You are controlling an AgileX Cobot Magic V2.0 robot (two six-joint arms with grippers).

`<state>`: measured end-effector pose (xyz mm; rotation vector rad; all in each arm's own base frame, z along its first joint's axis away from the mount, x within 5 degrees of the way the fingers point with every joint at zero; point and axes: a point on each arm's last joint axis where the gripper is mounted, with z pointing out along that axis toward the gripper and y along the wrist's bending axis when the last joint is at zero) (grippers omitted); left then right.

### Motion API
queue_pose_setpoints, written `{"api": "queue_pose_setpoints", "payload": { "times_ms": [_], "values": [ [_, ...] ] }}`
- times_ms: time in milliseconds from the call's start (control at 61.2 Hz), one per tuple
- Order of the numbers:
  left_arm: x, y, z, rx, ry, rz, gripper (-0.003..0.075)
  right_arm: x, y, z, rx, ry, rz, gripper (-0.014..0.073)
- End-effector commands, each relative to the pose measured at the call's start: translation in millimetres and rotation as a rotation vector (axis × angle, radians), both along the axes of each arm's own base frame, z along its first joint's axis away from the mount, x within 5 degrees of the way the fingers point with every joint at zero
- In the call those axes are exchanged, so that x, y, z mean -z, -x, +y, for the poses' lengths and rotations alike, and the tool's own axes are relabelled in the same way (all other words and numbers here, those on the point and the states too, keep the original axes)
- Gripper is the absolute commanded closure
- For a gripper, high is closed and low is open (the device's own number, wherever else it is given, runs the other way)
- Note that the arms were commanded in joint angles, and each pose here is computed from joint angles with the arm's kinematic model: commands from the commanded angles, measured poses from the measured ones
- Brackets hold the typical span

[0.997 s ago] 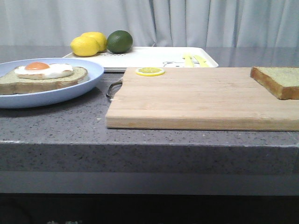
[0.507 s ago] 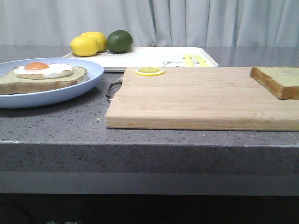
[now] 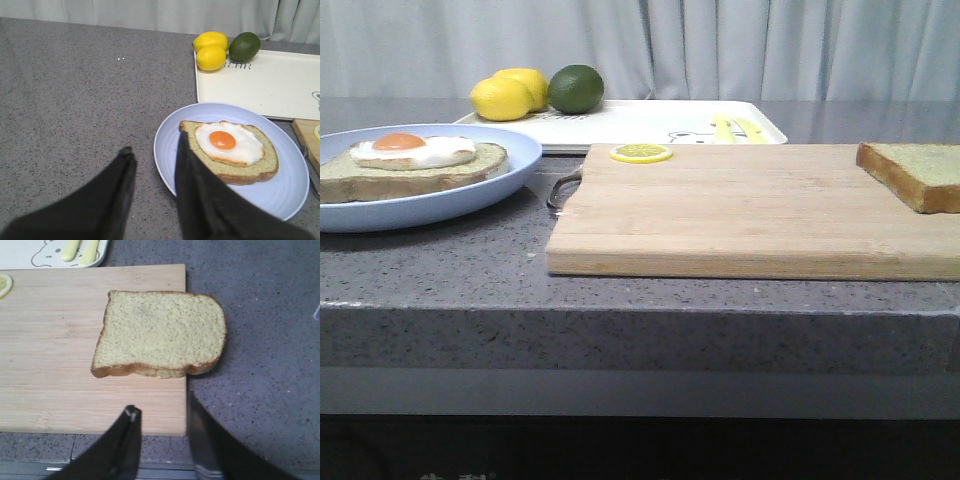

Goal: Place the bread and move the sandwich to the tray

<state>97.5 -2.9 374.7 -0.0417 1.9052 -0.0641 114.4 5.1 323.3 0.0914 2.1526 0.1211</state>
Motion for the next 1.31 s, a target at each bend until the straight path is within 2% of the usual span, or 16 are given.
{"api": "queue_pose_setpoints", "payload": {
  "times_ms": [0, 65, 245, 686, 801, 997, 1046, 1111, 1291],
  "values": [
    [-16.0, -5.3, -1.2, 0.012, -0.003, -0.111, 0.0279, -9.9, -9.9, -0.2, 0.002, 0.004, -0.087, 0.0119],
    [-16.0, -6.8, -1.3, 0.012, -0.003, -0.113, 0.0239, -9.3, -12.5, -0.2, 0.003, 0.002, -0.099, 0.0081],
    [-15.9, -12.7, -1.9, 0.014, -0.003, -0.115, 0.0251, -11.2, -17.8, 1.2, 0.003, -0.026, -0.096, 0.0090],
    [-14.7, -19.3, -1.9, 0.012, -0.016, -0.109, 0.0251, -32.0, -74.6, 4.1, -0.020, -0.033, 0.213, 0.0090],
    [-14.7, -19.3, -1.9, 0.012, -0.016, -0.109, 0.0251, -39.2, -93.0, -7.6, 0.037, -0.050, 0.242, 0.0090],
    [-14.7, -19.3, -1.9, 0.012, -0.016, -0.109, 0.0251, -36.2, -108.9, -55.7, 0.211, -0.174, 0.335, 0.0090],
    [-14.7, -19.3, -1.9, 0.012, -0.016, -0.109, 0.0251, -31.1, -109.3, -66.6, 0.219, -0.209, 0.369, 0.0090],
    [-14.7, -19.3, -1.9, 0.012, -0.016, -0.109, 0.0251, -23.1, -112.1, -80.5, 0.212, -0.309, 0.399, 0.0090],
    [-14.7, -19.3, -1.9, 0.012, -0.016, -0.109, 0.0251, -8.5, -116.7, -113.8, 0.129, -0.543, 0.388, 0.0090]
  ]
}}
